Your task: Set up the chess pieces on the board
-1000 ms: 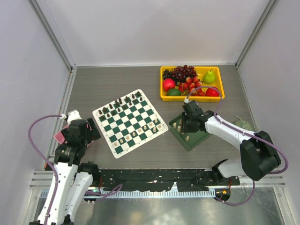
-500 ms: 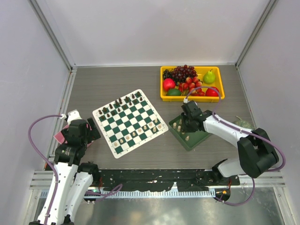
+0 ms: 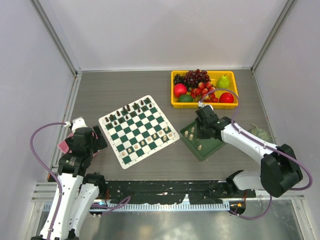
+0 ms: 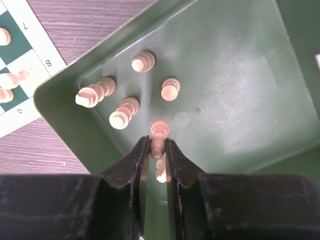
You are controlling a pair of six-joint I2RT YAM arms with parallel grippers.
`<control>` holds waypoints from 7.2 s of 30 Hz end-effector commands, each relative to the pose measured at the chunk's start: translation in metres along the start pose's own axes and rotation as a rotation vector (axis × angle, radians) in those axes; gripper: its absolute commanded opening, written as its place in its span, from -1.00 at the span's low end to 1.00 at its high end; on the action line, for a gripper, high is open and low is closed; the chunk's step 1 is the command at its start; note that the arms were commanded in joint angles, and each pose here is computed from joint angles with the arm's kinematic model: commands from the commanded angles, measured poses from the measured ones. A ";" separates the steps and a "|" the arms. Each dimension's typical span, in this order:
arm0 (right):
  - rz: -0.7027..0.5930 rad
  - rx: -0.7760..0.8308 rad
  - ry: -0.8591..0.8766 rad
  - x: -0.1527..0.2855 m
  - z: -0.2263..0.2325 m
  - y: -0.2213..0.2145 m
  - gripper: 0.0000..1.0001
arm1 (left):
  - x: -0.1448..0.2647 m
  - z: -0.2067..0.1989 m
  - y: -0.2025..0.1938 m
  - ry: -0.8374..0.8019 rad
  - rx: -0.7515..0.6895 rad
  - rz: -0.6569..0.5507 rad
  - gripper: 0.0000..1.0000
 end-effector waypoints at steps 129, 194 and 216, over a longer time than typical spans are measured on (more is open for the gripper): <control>-0.344 0.023 0.078 0.078 0.056 0.051 0.76 | -0.001 -0.003 0.009 -0.004 0.015 -0.020 0.98; -0.026 -0.036 0.215 0.011 0.018 0.027 -0.04 | -0.001 -0.003 0.009 -0.006 0.013 -0.017 0.98; -0.007 0.063 0.082 -0.006 0.032 0.023 -0.19 | -0.001 -0.003 0.009 -0.007 0.014 -0.021 0.98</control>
Point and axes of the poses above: each gripper's point midway between its finger pads, its own x axis back along the fingers, its own z axis along the line the jaws close on, y = z × x, the point moved 10 cm from there along x, back along the fingers, and after that the axes turned 4 degrees about -x, right-handed, at the moved point
